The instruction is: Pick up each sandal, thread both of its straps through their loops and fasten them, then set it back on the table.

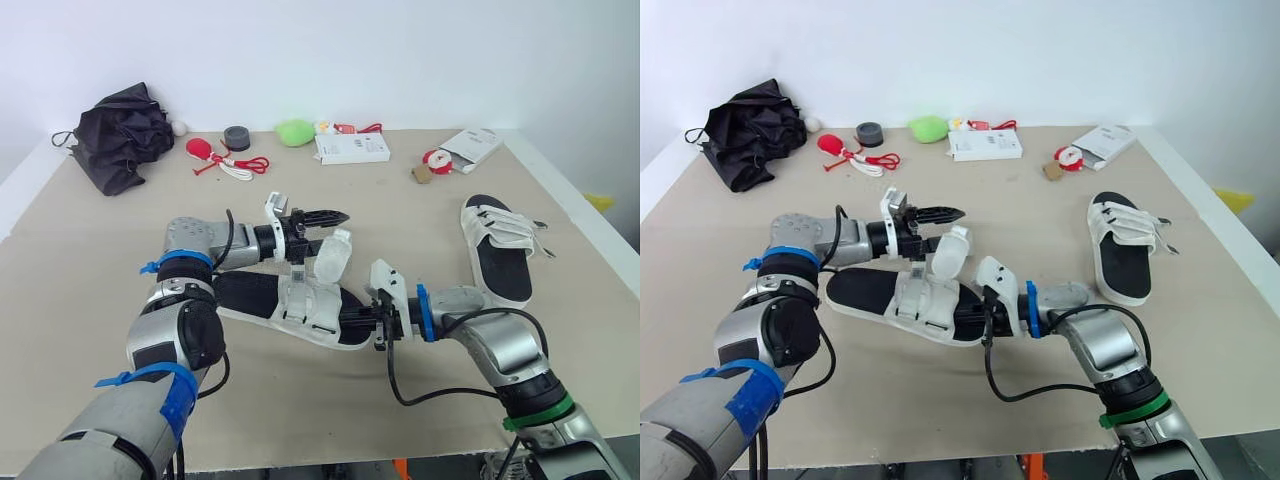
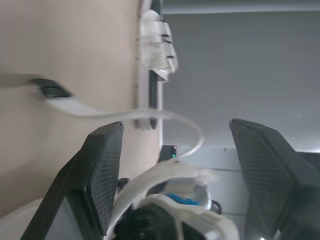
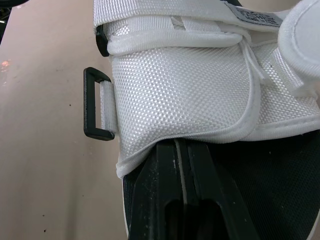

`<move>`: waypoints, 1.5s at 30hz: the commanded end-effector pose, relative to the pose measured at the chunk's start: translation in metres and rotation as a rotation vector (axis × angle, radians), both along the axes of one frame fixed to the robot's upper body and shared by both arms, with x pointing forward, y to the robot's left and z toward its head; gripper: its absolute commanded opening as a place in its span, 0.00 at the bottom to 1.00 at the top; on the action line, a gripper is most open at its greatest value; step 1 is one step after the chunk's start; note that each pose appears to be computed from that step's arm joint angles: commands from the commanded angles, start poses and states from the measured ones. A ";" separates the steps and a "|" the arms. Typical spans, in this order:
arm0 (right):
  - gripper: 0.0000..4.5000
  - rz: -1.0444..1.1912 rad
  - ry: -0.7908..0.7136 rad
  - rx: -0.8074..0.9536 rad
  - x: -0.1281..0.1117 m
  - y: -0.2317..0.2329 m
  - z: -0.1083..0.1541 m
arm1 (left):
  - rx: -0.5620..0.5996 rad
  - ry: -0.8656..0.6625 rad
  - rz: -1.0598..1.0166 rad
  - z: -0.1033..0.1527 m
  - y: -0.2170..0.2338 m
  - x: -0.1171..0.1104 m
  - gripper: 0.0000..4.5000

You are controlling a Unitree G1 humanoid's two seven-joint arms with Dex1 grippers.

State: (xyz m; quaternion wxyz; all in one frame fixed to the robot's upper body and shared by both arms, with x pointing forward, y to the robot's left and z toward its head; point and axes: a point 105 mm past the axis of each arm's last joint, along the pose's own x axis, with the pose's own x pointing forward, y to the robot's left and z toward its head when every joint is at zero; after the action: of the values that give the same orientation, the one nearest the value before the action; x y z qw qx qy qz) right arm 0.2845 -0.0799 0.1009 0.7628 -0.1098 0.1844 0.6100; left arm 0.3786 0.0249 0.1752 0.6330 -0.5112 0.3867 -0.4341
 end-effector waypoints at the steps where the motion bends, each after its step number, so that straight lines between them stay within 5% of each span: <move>1: 0.00 -0.014 0.103 -0.057 -0.008 -0.005 -0.025 | -0.024 -0.025 -0.028 0.012 -0.006 -0.002 0.77; 18: 0.00 -0.037 0.110 -0.049 -0.009 -0.006 -0.025 | -0.004 -0.069 0.029 0.012 -0.029 0.011 0.77; 24: 0.00 -0.036 0.111 -0.043 -0.009 -0.004 -0.025 | -0.004 -0.085 0.043 0.013 -0.027 0.014 0.12; 26: 0.00 -0.035 0.111 -0.040 -0.009 -0.003 -0.025 | -0.003 -0.088 0.048 0.013 -0.027 0.014 0.02; 31: 0.00 -0.034 0.112 -0.036 -0.008 -0.002 -0.025 | 0.079 -0.171 0.026 0.007 -0.029 0.012 0.02; 38: 0.00 -0.037 0.114 -0.030 -0.009 0.000 -0.026 | 0.115 -0.473 0.046 0.016 -0.027 0.004 0.02; 45: 0.00 -0.036 0.118 -0.027 -0.010 0.000 -0.027 | 0.137 -1.135 0.122 0.040 -0.010 -0.032 0.02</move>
State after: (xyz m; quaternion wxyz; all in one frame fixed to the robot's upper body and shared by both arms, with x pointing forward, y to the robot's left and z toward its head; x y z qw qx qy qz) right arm 0.2833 -0.0785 0.0988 0.7719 -0.0926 0.1868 0.6006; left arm 0.3581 0.0150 0.1878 0.7999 -0.2367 0.0740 -0.5465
